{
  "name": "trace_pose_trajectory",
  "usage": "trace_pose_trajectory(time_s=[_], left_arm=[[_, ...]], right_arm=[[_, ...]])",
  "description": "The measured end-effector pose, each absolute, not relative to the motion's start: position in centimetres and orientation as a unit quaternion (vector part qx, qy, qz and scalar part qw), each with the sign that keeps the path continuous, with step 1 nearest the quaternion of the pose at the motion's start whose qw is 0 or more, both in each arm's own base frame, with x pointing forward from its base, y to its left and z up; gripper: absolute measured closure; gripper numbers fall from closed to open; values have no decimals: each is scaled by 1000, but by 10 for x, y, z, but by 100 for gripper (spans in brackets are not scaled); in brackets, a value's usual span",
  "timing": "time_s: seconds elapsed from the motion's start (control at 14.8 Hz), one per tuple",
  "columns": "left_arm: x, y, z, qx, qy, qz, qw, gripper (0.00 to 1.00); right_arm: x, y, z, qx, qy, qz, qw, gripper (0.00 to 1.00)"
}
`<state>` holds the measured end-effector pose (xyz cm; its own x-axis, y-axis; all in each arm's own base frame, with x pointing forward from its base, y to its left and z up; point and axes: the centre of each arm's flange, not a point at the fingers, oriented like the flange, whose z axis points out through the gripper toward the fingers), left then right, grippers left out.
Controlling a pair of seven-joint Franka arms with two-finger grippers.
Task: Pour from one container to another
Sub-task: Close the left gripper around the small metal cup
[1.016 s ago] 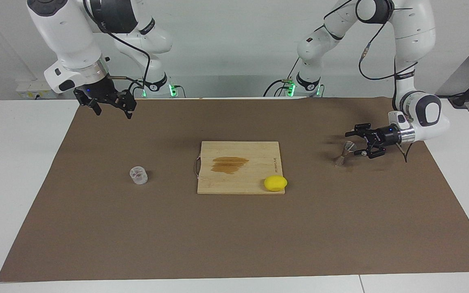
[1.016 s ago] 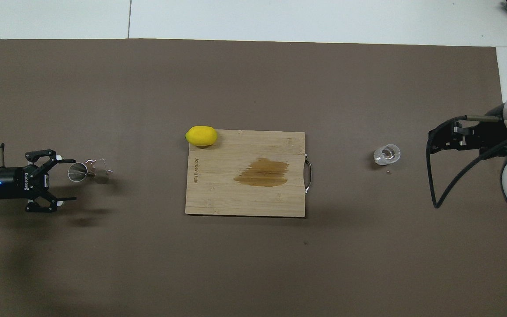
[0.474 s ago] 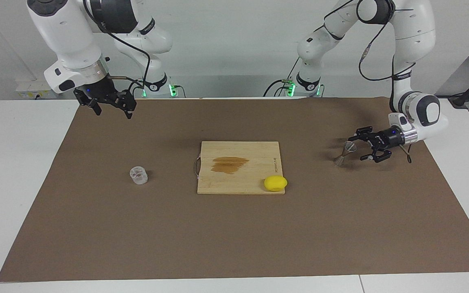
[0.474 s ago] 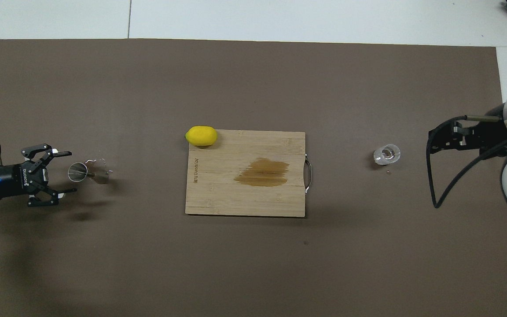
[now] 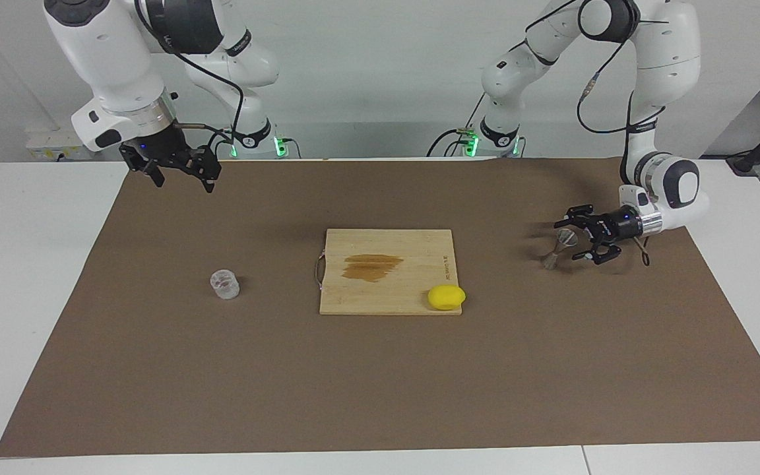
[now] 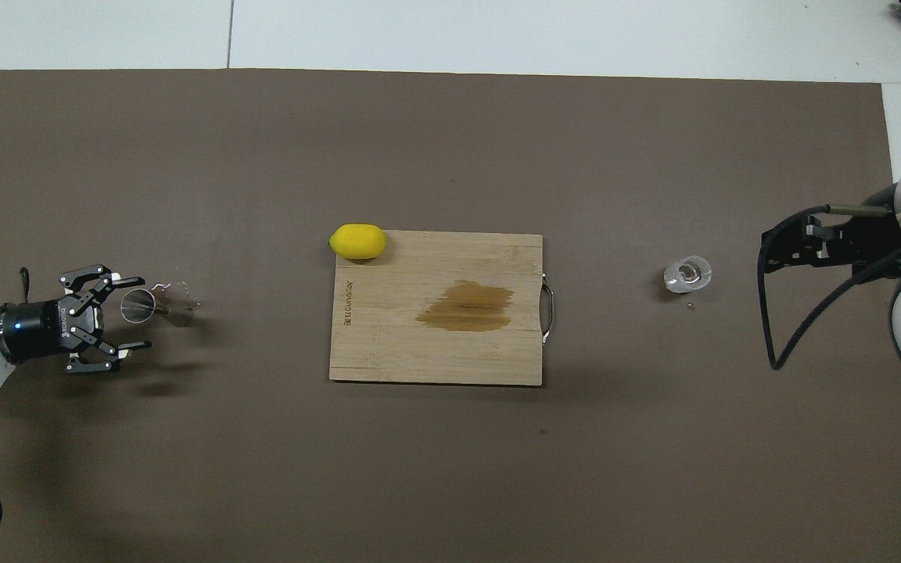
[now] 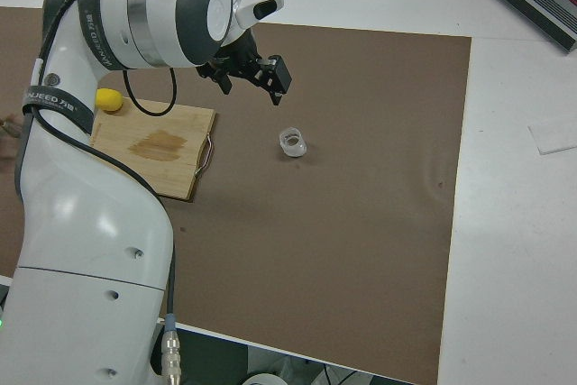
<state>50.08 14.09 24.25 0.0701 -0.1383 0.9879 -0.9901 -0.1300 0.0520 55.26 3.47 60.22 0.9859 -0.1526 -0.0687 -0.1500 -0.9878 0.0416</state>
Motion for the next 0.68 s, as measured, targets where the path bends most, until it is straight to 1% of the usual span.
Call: trace_pose_trajectory(time_s=[0.2,0.68], left_arm=[[501,136,248,580,-469,468,475,0],[503,132,251,577,-465,464,485,0]], right_arm=[[553,35,602,996,-76,-36,18,0],[553,35,602,996,-76,-36,18,0]])
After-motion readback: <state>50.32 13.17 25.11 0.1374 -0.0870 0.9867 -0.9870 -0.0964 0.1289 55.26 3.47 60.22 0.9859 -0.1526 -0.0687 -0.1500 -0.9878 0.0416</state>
